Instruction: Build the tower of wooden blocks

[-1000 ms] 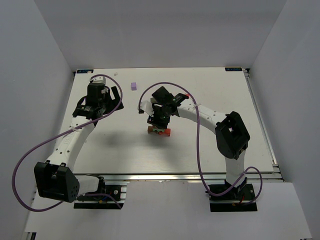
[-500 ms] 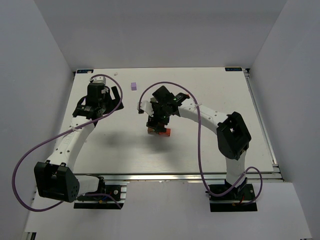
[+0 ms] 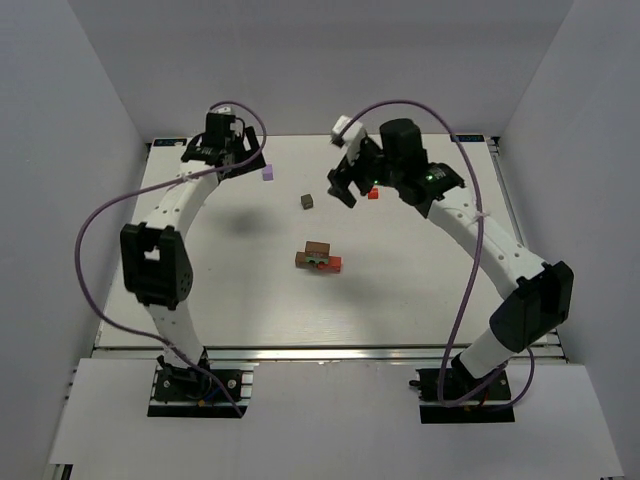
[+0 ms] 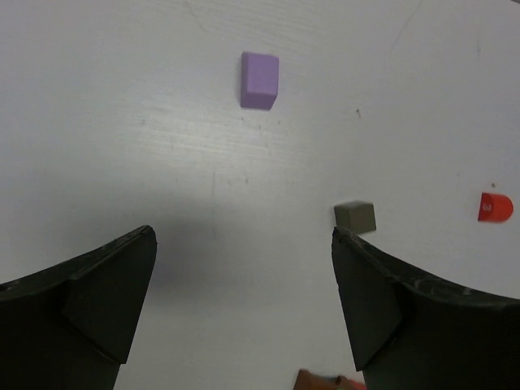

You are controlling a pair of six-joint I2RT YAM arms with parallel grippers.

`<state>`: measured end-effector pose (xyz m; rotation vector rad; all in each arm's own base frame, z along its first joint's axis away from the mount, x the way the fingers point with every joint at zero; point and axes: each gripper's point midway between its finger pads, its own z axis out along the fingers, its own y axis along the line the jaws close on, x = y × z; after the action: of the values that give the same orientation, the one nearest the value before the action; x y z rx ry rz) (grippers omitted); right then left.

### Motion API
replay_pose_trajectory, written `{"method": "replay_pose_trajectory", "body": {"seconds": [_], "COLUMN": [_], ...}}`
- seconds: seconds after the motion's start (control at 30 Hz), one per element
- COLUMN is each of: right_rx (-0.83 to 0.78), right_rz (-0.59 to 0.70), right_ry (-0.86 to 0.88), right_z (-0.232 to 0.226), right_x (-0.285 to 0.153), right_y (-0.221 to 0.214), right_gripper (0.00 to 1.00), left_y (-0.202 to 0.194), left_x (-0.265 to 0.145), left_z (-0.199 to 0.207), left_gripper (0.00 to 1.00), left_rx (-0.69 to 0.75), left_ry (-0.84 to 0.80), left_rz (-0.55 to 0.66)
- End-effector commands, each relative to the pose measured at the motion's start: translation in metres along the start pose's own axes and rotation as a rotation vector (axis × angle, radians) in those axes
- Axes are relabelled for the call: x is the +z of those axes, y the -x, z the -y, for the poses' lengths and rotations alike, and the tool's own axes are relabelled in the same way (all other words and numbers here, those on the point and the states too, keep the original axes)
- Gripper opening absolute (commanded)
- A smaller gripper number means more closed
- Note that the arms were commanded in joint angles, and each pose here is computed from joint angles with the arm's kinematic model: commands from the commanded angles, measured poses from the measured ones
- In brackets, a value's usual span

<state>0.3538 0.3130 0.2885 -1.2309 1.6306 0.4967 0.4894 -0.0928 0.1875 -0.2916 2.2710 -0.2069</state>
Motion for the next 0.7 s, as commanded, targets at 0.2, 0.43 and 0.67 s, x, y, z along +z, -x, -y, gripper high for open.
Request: {"method": "replay_pose_trajectory", "body": {"seconds": [0.2,0.43,0.67], "right_rx": [0.455,0.508,0.528], "right_rz": [-0.087,-0.138,-0.162], "right_ry": [-0.262,-0.286,-0.285], "right_z": [0.085,0.097,0.099], "right_x": [-0.028,-0.030,-0.030], "right_y": [-0.092,-0.118,-0.131], "right_gripper": [0.89,0.89,0.89], "left_y": [0.033,0.027,0.011], "left_x": [0.113,0.162,0.188], "left_z": [0.012,0.028,0.026], "left_gripper": [0.94,0.88,0.81], "left_rx": [0.077,0.066,0.079], "left_ry": [0.083,-0.004,0.020], "left_rz": [-0.013,0.044,0.053]}}
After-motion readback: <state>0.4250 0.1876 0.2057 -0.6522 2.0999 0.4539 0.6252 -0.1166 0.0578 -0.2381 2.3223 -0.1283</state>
